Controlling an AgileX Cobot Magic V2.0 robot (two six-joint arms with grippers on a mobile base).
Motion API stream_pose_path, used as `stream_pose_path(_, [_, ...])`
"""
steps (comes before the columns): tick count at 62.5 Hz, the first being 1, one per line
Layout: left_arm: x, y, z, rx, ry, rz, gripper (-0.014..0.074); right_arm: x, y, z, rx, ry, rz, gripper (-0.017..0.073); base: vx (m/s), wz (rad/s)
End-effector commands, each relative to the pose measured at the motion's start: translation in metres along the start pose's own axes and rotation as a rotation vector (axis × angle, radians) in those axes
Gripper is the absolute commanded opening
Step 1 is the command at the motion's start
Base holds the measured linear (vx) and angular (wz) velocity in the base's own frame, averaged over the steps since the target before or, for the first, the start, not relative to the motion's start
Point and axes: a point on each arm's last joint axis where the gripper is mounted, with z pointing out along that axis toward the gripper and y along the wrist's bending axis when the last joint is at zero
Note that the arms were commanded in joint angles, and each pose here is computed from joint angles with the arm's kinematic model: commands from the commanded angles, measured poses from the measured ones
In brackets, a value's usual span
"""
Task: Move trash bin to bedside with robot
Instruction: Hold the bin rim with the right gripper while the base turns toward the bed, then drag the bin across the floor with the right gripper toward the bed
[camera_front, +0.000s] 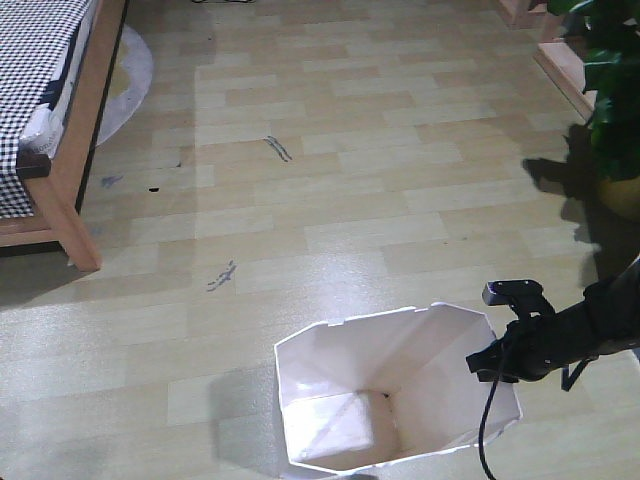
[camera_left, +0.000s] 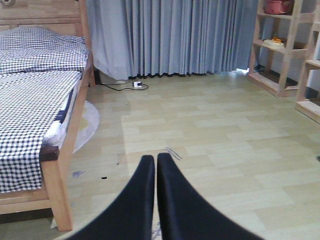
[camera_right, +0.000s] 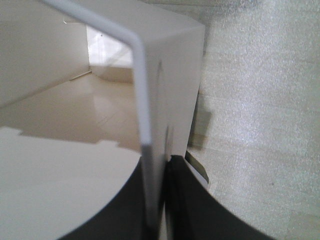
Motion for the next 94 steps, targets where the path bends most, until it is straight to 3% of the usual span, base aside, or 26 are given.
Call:
stream_pose_path(1, [-0.0016,-0.0002,0.0001,0.005,-0.074,-0.014,-0.0006,-0.0171,0.0184,-0.0185,-0.162,-0.109,-0.003,-0.0006,0.13,0.14])
stream_pose_path(94, [-0.0016,-0.0002,0.0001,0.005,-0.074,-0.014,-0.0006,-0.0172,0.0187,-0.0186,-0.166,-0.109,-0.003,-0.0006,0.20,0.03])
